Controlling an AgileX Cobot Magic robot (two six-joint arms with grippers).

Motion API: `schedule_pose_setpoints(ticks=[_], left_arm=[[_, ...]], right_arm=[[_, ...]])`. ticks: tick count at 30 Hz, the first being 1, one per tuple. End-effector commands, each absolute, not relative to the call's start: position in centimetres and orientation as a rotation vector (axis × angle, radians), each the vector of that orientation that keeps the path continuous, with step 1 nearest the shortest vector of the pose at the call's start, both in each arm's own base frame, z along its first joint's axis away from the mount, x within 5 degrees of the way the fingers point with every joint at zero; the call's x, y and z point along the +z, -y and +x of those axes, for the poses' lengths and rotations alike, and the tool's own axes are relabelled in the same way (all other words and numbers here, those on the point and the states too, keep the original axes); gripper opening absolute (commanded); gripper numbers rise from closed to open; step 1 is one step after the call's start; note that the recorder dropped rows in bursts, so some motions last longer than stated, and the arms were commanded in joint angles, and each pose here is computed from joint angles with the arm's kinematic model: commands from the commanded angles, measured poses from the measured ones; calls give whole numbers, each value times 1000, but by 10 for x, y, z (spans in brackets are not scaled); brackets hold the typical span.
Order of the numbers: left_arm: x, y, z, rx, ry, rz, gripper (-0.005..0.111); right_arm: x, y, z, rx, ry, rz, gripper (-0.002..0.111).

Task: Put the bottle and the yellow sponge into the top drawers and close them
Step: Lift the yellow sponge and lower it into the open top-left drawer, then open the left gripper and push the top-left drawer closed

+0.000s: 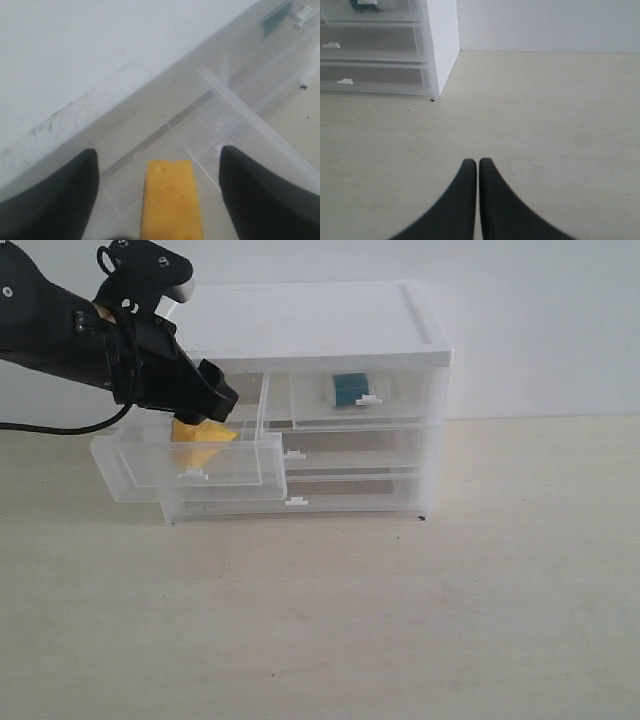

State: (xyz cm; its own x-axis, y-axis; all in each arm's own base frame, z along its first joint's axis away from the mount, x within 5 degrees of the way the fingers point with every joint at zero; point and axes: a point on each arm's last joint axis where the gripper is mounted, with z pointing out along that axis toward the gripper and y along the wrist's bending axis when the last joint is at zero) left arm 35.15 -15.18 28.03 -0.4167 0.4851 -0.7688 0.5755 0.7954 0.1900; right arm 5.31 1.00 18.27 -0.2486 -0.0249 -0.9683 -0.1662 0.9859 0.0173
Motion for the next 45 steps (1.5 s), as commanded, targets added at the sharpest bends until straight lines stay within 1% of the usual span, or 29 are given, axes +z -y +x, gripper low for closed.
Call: schedule_pose_setpoints(ticks=[1, 3, 7, 9, 10, 12, 15, 21, 24, 30, 38, 45], left_arm=[[289, 152, 353, -144, -2064, 743, 64], [297, 150, 350, -145, -2045, 737, 64], [322, 144, 335, -117, -1996, 763, 64], [335, 139, 324, -110, -1993, 785, 59], [340, 137, 317, -104, -1998, 801, 54], [349, 133, 306, -110, -2019, 822, 38], [352, 129, 289, -144, -2111, 870, 4], [332, 126, 267, -212, -2294, 954, 4], [322, 129, 259, -290, -2326, 947, 4], [306, 139, 245, -319, -2353, 1011, 4], [293, 139, 254, -264, -2301, 963, 4], [280, 144, 267, -248, -2303, 950, 4]], right_arm=[[183, -10, 53, 128, -1811, -144, 0], [183, -10, 53, 128, -1811, -144, 0], [183, -10, 53, 131, -1812, -140, 0], [183, -10, 53, 131, -1812, -140, 0], [183, -10, 53, 131, -1812, -140, 0], [183, -10, 53, 131, -1812, -140, 0], [183, -10, 53, 130, -1811, -142, 0], [183, -10, 53, 131, -1812, -140, 0], [183, -10, 53, 131, -1812, -140, 0], [183, -10, 53, 131, -1812, -140, 0], [183, -10, 53, 131, -1812, -140, 0], [183, -10, 53, 131, -1812, -140, 0]])
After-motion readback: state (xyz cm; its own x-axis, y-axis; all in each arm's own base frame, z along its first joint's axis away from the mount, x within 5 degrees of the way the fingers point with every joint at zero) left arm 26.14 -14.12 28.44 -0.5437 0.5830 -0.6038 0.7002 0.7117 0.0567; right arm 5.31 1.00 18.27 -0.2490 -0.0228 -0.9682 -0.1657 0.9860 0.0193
